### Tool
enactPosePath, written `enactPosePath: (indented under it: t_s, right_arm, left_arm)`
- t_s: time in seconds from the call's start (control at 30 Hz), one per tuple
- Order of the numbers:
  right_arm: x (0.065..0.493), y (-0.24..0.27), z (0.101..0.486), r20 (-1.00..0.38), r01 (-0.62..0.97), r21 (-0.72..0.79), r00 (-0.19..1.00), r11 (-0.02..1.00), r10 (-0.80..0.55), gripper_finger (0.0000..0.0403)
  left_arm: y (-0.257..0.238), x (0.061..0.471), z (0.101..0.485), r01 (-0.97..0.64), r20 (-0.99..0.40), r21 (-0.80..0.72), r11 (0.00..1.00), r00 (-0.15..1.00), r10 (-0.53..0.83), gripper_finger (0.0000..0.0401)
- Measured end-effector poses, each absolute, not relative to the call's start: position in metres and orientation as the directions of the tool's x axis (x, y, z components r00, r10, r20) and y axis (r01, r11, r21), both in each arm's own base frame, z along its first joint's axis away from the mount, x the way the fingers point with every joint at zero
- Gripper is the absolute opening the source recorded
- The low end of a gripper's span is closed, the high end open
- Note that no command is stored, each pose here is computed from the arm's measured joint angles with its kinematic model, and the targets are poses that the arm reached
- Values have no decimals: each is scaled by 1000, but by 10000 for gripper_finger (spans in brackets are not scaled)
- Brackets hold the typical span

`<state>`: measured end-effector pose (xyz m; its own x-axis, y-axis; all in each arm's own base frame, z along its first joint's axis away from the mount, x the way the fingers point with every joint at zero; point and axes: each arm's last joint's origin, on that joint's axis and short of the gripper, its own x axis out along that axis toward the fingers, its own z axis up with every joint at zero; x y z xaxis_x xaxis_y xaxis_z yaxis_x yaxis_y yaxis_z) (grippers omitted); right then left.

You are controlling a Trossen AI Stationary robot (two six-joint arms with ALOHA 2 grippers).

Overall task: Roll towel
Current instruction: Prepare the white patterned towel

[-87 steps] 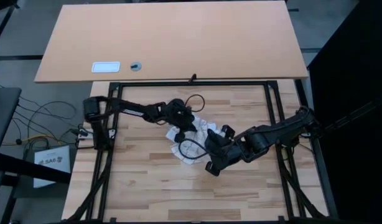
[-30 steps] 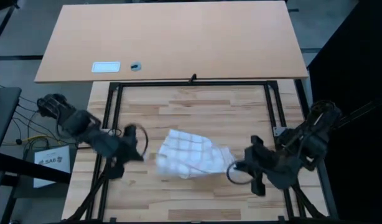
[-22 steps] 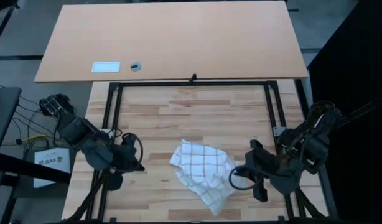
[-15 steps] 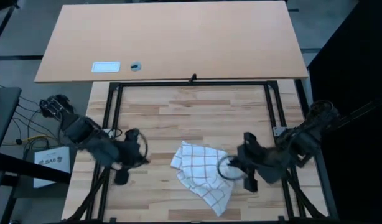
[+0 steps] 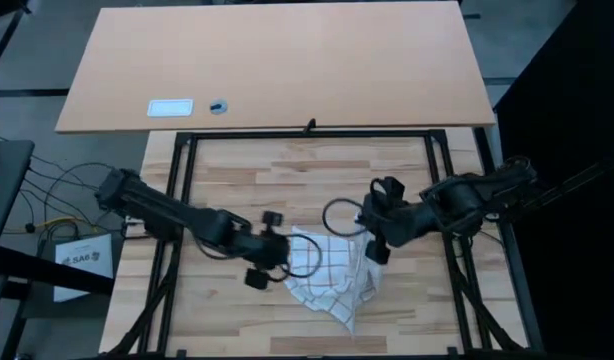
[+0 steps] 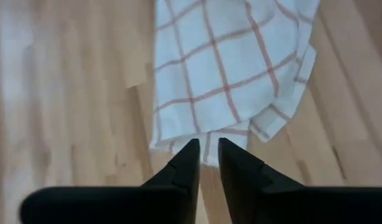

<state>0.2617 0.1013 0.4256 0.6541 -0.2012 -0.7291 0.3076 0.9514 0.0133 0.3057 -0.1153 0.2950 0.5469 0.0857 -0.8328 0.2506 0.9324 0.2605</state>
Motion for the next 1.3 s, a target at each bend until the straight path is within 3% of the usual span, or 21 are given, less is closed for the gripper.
enactPosePath:
  t_s: [0.23, 0.33, 0.63, 0.93, 1.03, 1.17, 1.3]
  right_arm:
    - [270, 83, 403, -788, 337, -56, 563, 940, -249, 0]
    - [273, 78, 392, -805, 352, -80, 528, 932, -269, 0]
    - [276, 64, 382, -824, 369, -125, 479, 921, -303, 0]
    - [277, 61, 383, -821, 364, -134, 479, 922, -309, 0]
    - [277, 61, 382, -823, 363, -136, 477, 922, -309, 0]
    - [277, 61, 382, -824, 361, -138, 474, 922, -309, 0]
    - [270, 67, 385, -824, 350, -143, 475, 926, -307, 0]
  left_arm:
    - [-130, 361, 253, 317, -778, 120, 941, 619, -109, 118]
    - [-132, 372, 239, 289, -773, 68, 955, 620, -132, 132]
    - [-146, 382, 201, 255, -818, -1, 967, 556, -147, 139]
    - [-159, 392, 184, 264, -791, -72, 962, 573, -216, 138]
    - [-160, 392, 182, 266, -793, -60, 962, 572, -208, 113]
    - [-157, 392, 177, 271, -814, -38, 962, 550, -187, 19]
    - [-154, 382, 219, 259, -772, -28, 965, 608, -186, 2]
